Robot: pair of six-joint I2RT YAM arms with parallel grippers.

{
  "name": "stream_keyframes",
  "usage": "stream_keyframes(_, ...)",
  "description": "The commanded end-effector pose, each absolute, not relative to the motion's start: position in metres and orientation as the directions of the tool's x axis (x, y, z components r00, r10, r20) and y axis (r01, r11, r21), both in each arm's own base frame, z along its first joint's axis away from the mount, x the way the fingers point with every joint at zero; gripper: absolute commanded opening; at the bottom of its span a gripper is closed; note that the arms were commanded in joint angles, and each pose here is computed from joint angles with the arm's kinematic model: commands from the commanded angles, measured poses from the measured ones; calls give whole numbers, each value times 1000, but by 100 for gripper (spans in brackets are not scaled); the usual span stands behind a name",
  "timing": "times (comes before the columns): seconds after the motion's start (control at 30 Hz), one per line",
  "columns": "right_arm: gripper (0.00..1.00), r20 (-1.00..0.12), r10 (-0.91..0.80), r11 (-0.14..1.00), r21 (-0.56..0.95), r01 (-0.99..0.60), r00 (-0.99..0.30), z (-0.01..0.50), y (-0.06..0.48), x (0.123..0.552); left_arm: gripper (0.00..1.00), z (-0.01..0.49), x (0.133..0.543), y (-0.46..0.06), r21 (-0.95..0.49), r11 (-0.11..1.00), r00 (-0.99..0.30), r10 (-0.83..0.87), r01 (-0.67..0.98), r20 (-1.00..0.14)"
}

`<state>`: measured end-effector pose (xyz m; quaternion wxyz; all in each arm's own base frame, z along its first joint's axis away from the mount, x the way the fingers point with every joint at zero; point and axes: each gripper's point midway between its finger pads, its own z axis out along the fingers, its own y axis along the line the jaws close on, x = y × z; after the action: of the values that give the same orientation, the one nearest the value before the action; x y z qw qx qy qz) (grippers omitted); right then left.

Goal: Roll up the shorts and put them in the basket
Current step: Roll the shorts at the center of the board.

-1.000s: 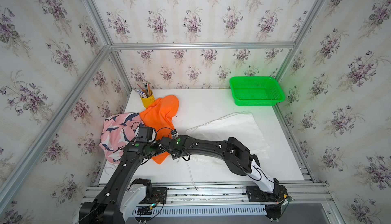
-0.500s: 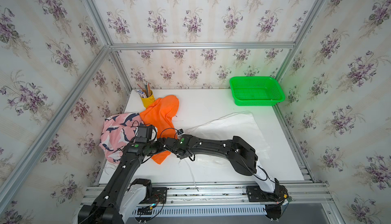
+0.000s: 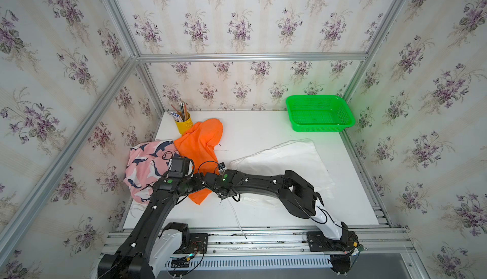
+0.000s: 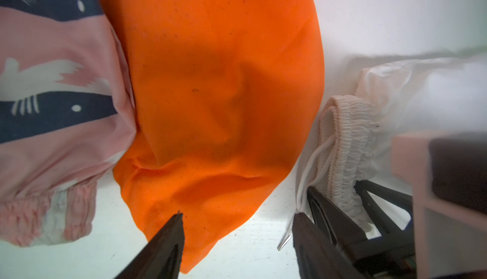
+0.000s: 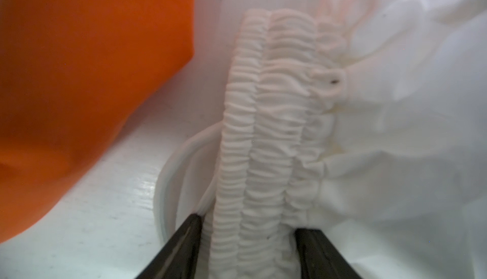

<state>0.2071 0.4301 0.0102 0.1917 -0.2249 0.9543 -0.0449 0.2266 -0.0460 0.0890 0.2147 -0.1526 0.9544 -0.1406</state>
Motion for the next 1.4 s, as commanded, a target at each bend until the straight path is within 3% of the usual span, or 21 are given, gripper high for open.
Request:
stream_keyframes(0.0, 57, -285, -548, 836, -148, -529, -786, -16, 438, 194, 69, 105, 234, -68, -454, 875, -859, -355, -167, -369)
stream_keyframes(0.17, 35, -313, -704, 684, -62, -726, -637, -11, 464, 175, 70, 107, 231, -60, -432, 881, -840, -376, -194, -391)
stream_keyframes(0.43, 31, -356, -898, 276, -2, -961, -257, 1, 436, 105, 70, 115, 231, -52, -427, 873, -802, -424, -238, -420)
stream_keyframes(0.63, 21, -319, -946, 106, -150, -983, -53, -1, 388, 115, 70, 114, 227, -57, -462, 855, -799, -442, -237, -407)
stream_keyframes(0.8, 23, -342, -937, 90, -44, -995, -69, -2, 352, 135, 70, 92, 223, -86, -497, 847, -870, -380, -190, -315)
stream_keyframes(1.0, 23, -414, -910, 9, -79, -997, 24, -1, 339, 140, 71, 71, 213, -135, -490, 869, -944, -219, -74, -245)
stream_keyframes(1.2, 24, -393, -919, -5, -56, -998, 26, -6, 336, 135, 72, 48, 212, -178, -501, 865, -980, -99, 0, -171)
stream_keyframes(1.37, 25, -380, -925, 8, -70, -997, 19, -7, 332, 138, 63, 34, 212, -181, -483, 876, -985, -87, -5, -148)
